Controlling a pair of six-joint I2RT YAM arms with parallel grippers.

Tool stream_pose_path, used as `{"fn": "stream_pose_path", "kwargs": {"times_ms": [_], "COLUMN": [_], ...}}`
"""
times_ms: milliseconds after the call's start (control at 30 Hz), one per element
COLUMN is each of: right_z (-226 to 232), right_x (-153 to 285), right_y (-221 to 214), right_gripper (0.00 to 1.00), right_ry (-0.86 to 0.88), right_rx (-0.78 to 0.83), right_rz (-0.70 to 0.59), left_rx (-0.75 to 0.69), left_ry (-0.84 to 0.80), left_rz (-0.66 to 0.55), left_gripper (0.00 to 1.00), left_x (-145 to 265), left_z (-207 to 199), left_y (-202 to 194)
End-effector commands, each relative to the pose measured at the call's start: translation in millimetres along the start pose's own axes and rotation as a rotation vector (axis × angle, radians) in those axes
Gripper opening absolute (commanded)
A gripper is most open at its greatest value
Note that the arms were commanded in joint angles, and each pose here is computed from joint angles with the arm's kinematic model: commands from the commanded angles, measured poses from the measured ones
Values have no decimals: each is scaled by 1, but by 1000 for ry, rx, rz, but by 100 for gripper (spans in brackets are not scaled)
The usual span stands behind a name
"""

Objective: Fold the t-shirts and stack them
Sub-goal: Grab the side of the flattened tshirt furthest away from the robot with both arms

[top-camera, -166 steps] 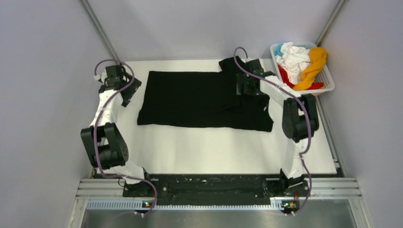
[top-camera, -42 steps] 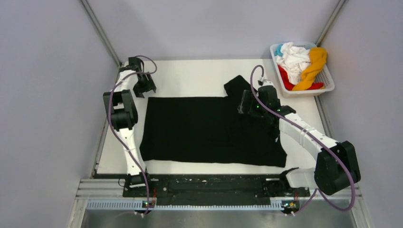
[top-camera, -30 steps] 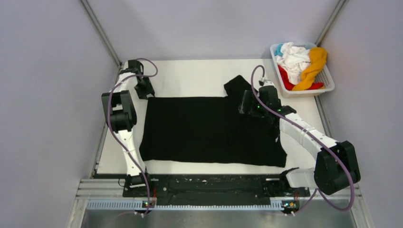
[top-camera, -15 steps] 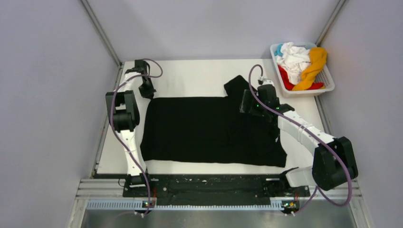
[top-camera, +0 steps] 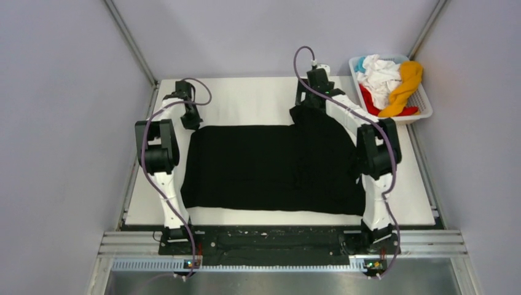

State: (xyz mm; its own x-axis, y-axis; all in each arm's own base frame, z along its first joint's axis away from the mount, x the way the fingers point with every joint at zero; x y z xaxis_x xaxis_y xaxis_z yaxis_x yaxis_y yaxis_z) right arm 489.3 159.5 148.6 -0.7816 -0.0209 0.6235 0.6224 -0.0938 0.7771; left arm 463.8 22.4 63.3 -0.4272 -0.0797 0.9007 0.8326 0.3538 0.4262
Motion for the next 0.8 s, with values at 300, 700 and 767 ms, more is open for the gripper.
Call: {"fn": "stream_pose_path", "kwargs": {"times_ms": [300,700,767], "right_z": [22,4,3], "right_x": [-120,-96,-93], "right_y": [3,-48,-48], "right_gripper": [85,66,59], "right_ry": [-157,-187,-188], "right_rx": [213,122,106], "right_rz": [41,132,118], "left_rx": [-16,-11,-9], "left_ry": [14,29,28], "left_rz": [70,68,64], "left_gripper": [0,0,0], "left_x": [-1,0,0], "left_z": [3,5,5], "left_y": [-22,-22,-21]}}
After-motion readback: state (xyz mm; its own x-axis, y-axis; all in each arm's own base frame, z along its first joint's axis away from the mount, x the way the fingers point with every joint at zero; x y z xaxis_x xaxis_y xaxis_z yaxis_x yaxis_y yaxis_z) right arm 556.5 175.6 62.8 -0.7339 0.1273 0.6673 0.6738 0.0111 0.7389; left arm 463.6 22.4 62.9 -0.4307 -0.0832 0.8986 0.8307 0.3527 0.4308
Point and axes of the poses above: each gripper's point midway between its finger pads, its own x axis back along the fingers, its own z axis along the line the jaws close on, y = z × x, the point moved 4 cm from there along x, back along the fingers, and after that the axes turned 1 degree about x, right-handed, at the moved point
